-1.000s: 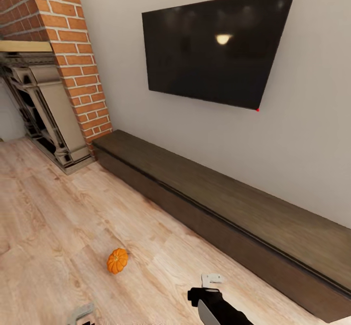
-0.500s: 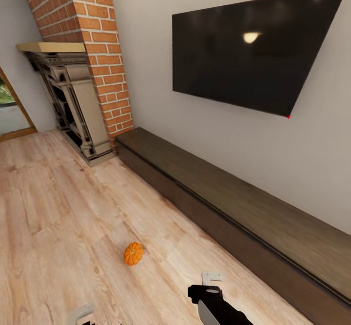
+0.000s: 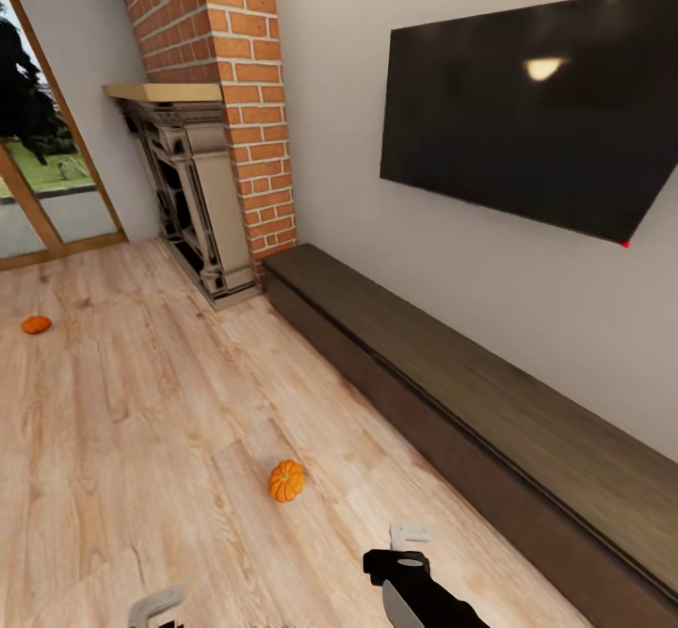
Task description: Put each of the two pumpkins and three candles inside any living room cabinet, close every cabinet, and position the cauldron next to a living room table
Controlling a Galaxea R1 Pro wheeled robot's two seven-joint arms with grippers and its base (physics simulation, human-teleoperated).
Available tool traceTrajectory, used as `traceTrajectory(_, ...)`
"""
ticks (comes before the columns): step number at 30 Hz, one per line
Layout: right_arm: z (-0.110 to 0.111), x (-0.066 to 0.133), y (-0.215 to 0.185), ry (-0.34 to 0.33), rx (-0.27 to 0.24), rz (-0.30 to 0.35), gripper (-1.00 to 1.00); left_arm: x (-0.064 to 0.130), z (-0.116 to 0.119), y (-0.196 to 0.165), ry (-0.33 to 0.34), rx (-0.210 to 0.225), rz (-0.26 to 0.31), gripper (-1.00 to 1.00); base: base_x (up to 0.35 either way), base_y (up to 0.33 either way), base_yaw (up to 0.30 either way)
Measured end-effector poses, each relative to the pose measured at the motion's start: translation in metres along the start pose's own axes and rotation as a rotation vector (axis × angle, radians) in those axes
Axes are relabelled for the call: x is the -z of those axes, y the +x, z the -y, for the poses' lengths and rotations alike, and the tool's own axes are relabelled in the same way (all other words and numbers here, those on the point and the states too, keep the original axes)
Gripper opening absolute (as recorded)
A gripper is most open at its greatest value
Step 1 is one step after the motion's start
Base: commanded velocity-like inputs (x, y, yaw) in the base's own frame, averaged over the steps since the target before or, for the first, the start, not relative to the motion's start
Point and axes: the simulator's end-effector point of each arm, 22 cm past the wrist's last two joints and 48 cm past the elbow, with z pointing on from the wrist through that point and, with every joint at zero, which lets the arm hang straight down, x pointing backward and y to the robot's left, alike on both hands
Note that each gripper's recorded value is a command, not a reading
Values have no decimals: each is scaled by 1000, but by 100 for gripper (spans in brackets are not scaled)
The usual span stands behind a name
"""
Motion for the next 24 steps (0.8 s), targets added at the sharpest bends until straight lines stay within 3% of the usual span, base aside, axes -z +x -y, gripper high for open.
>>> traceTrajectory(24,1,-2,7,3,1,-14,100,-2,-2,5,-3,-3,-14,100,13,17,272)
